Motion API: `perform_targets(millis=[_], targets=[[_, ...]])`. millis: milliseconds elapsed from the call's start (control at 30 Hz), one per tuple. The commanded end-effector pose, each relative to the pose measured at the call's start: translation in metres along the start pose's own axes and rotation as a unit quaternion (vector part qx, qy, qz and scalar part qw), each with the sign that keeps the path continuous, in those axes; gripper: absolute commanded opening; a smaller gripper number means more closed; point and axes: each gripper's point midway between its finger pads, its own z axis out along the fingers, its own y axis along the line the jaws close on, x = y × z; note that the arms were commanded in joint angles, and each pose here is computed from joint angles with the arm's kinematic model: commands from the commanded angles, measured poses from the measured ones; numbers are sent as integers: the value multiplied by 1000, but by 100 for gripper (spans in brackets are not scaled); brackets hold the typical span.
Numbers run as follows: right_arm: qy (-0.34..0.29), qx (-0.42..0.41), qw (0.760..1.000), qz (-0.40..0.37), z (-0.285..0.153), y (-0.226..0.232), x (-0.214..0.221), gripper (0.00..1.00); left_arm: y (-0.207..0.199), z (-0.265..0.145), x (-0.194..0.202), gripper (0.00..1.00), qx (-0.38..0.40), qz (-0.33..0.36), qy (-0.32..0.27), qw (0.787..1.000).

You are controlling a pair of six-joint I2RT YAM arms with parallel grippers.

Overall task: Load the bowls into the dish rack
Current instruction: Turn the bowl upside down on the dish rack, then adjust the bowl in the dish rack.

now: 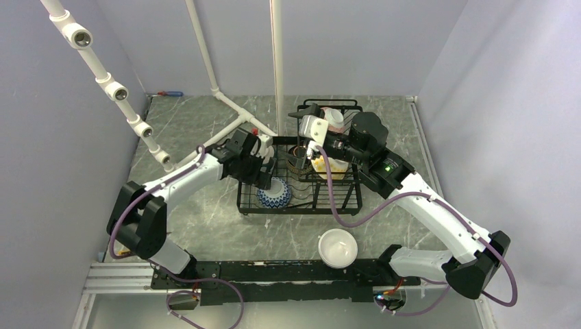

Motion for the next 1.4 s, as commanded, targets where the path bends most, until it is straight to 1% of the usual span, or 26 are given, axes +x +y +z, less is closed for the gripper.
perform_targets(millis=[0, 67, 167, 200, 333, 433, 567, 767, 833, 867, 900, 1000, 1033, 1100, 1167, 1300, 1367], targets=[[-18, 15, 1000, -9, -7, -7, -14, 100, -11, -27, -31, 94, 6, 46, -61, 997], [-21, 15, 1000, -8, -7, -7, -16, 100, -26, -32, -37, 94, 33, 72, -83, 993], [-27, 15, 999, -9, -7, -7, -19, 100, -56, -34, -44, 84, 81, 108, -109, 985], [-27, 14, 1000, -8, -7, -7, -19, 100, -64, -31, -44, 80, 93, 118, -112, 982], [-26, 11, 1000, -6, -8, -5, -19, 100, -93, -20, -46, 72, 119, 154, -116, 974], [-27, 14, 1000, -8, -9, -6, -20, 100, -106, -5, -45, 67, 132, 153, -110, 973], [-24, 14, 1000, -10, -10, -6, -19, 100, -110, 16, -40, 65, 134, 139, -106, 975], [-24, 14, 1000, -11, -12, -5, -19, 100, -99, 30, -32, 65, 112, 121, -111, 980], [-24, 16, 1000, -12, -12, -5, -20, 100, -98, 28, -31, 61, 109, 116, -119, 980], [-25, 16, 999, -13, -12, -6, -20, 100, -97, 27, -30, 57, 112, 114, -123, 980], [-25, 16, 999, -13, -12, -5, -20, 100, -99, 25, -32, 56, 116, 112, -134, 978], [-25, 14, 999, -13, -12, -5, -20, 100, -102, 17, -34, 41, 131, 112, -167, 971], [-25, 14, 1000, -12, -11, -5, -20, 100, -103, 14, -36, 39, 135, 110, -180, 968], [-25, 13, 1000, -12, -11, -5, -20, 100, -105, 10, -37, 38, 146, 107, -203, 962], [-26, 14, 999, -13, -11, -5, -21, 100, -106, 12, -34, 36, 152, 101, -210, 961], [-27, 12, 999, -13, -11, -5, -22, 100, -108, 27, -23, 35, 164, 93, -186, 964], [-27, 11, 1000, -13, -11, -5, -21, 100, -103, 34, -18, 35, 151, 85, -170, 970]])
